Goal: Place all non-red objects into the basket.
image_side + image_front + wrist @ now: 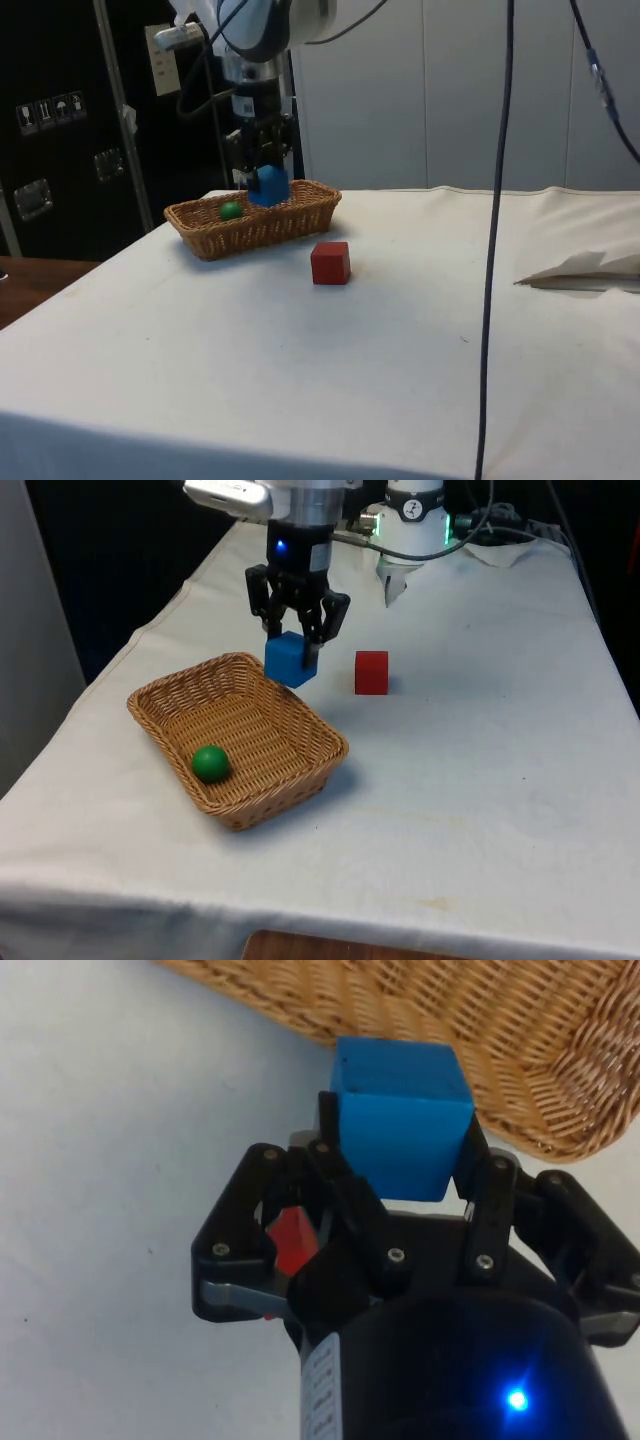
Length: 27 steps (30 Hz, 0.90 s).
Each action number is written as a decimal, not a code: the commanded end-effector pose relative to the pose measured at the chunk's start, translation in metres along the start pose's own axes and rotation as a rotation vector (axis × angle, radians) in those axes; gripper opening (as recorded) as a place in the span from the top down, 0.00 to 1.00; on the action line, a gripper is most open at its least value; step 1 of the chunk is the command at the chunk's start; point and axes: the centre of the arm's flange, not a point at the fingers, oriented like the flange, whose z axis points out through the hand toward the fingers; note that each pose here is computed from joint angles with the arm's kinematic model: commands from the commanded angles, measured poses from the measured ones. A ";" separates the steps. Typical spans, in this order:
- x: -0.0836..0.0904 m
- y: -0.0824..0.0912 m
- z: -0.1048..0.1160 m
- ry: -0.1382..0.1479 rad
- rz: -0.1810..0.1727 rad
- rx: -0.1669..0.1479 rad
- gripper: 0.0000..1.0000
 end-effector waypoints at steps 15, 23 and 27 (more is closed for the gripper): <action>0.027 0.016 0.022 0.003 0.043 0.001 0.97; 0.038 0.026 0.030 0.009 0.060 0.003 0.97; 0.045 0.035 0.039 0.012 0.074 0.008 0.97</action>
